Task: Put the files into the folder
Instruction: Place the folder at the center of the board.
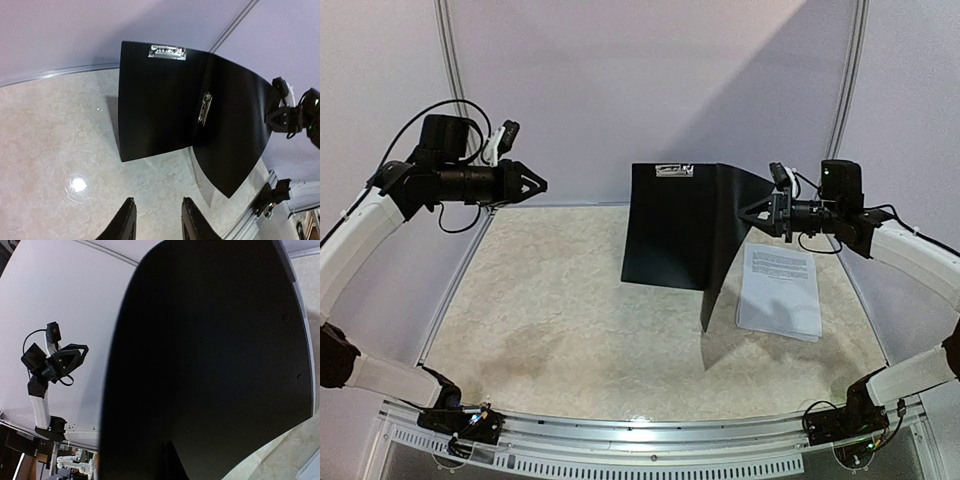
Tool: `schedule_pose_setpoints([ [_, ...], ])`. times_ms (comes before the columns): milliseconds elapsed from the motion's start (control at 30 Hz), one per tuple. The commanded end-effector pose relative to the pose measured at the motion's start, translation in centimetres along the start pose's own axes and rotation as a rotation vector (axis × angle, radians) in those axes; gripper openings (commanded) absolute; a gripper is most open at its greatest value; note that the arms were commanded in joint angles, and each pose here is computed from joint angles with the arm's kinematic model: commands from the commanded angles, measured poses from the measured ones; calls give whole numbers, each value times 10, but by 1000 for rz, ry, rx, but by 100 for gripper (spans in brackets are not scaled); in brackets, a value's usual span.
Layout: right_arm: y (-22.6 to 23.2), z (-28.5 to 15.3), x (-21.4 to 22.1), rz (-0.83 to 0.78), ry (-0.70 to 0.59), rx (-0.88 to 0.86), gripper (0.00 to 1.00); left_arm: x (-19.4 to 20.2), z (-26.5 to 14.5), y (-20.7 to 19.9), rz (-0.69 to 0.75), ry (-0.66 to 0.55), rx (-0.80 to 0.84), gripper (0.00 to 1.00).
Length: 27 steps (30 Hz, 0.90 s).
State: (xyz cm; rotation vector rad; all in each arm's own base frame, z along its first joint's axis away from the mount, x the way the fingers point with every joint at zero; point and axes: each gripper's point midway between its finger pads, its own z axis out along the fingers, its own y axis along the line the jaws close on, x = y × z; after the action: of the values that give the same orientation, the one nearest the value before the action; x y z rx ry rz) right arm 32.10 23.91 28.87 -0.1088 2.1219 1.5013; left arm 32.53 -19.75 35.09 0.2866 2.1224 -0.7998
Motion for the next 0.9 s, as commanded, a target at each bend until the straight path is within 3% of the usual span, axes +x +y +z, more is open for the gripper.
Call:
schedule_pose_setpoints([
  [0,16,-1,35,184,202,-88,0,10,-2,9,10,15,-5,34],
  [200,59,2,34,208,231,-234,0,-1,-19,8,62,-79,-34,37],
  [400,88,31,57,301,320,-305,0,-24,-58,-18,135,-222,23,38],
  [500,95,46,71,358,371,-318,0,-15,-64,-28,151,-220,77,40],
  [867,-14,78,143,451,598,-27,0,88,1,-17,29,-33,143,41],
])
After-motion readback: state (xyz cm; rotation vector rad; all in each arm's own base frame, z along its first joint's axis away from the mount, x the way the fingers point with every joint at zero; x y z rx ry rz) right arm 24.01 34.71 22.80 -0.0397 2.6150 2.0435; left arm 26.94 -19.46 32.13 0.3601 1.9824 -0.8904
